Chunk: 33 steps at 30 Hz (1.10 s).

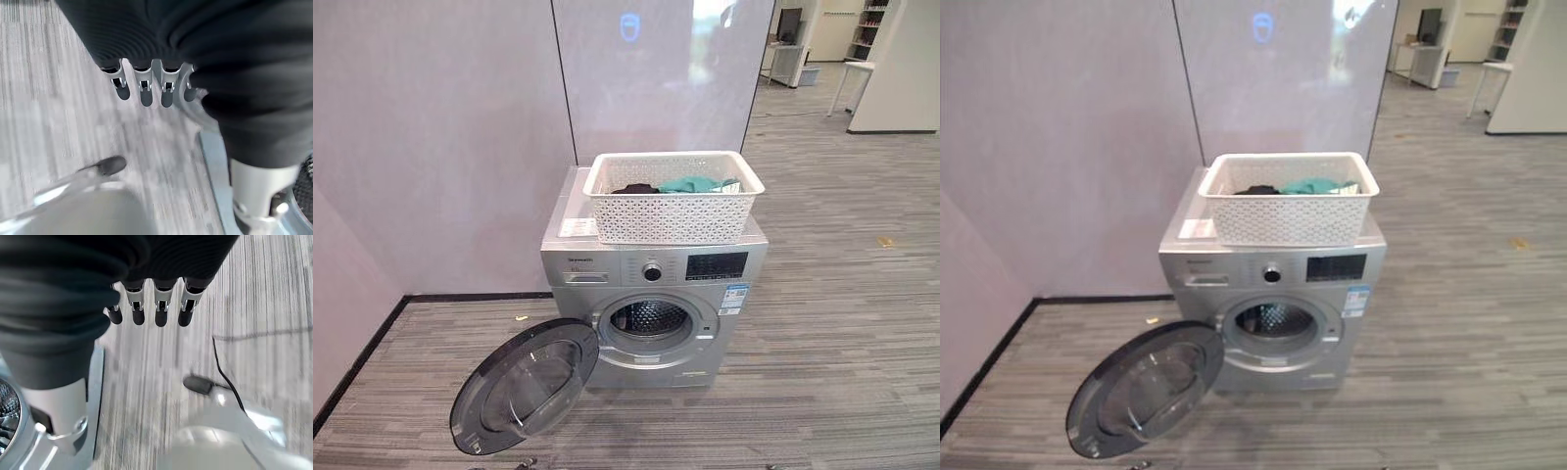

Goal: Grab the laundry basket,head to the washer,open it,put in the laundry and shut it.

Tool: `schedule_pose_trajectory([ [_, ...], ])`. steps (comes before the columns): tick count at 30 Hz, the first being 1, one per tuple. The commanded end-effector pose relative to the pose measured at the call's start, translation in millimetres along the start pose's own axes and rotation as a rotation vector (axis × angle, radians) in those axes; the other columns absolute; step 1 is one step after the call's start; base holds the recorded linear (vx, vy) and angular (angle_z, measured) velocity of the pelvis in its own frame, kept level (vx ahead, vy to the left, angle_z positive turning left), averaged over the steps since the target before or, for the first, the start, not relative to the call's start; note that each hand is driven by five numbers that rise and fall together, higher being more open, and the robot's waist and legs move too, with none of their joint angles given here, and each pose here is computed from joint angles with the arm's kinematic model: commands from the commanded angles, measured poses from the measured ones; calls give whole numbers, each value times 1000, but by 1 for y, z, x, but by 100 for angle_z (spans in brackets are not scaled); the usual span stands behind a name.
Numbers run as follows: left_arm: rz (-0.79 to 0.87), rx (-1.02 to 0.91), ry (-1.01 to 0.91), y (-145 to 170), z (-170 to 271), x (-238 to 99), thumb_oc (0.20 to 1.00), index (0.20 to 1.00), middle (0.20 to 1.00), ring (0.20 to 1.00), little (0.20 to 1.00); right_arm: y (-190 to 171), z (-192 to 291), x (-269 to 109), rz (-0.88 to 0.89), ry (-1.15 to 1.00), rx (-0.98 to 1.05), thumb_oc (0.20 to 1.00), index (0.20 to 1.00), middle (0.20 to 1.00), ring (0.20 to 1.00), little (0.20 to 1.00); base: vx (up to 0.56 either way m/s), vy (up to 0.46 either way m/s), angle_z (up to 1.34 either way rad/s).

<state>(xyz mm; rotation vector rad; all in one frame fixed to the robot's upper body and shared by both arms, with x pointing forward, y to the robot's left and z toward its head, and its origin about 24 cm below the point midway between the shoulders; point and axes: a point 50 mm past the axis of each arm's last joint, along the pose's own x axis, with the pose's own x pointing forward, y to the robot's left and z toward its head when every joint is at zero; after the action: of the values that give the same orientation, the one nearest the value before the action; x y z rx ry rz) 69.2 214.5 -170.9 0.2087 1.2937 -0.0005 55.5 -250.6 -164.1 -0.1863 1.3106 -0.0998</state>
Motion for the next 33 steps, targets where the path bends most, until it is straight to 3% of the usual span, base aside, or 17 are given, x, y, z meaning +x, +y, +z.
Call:
schedule_pose_trajectory([
  [1,23,-26,-74,9,32,3,1000,1000,1000,1000,1000,-6,27,2,-1,-73,23,1000,1000,1000,1000,1000,0,0,0],
  [12,25,-129,-355,12,101,-3,1000,1000,1000,1000,1000,-25,114,-9,-61,-423,38,1000,1000,1000,1000,1000,-30,-16,1],
  [18,-12,-163,-559,9,134,-19,1000,1000,1000,1000,1000,-24,129,-19,-48,-539,76,1000,1000,1000,1000,1000,-16,-40,6],
  [23,-23,-159,-584,7,139,-23,1000,1000,1000,1000,1000,-20,133,-21,-38,-557,24,1000,1000,1000,1000,1000,-36,-38,9],
  [27,-54,-289,-592,7,145,-24,1000,1000,1000,1000,1000,-19,145,-28,-37,-610,-41,1000,1000,1000,1000,1000,-78,-34,6],
  [33,-82,-254,-673,2,162,-34,1000,1000,1000,1000,1000,-29,144,-34,-76,-644,-55,1000,1000,1000,1000,1000,-29,-8,-4],
])
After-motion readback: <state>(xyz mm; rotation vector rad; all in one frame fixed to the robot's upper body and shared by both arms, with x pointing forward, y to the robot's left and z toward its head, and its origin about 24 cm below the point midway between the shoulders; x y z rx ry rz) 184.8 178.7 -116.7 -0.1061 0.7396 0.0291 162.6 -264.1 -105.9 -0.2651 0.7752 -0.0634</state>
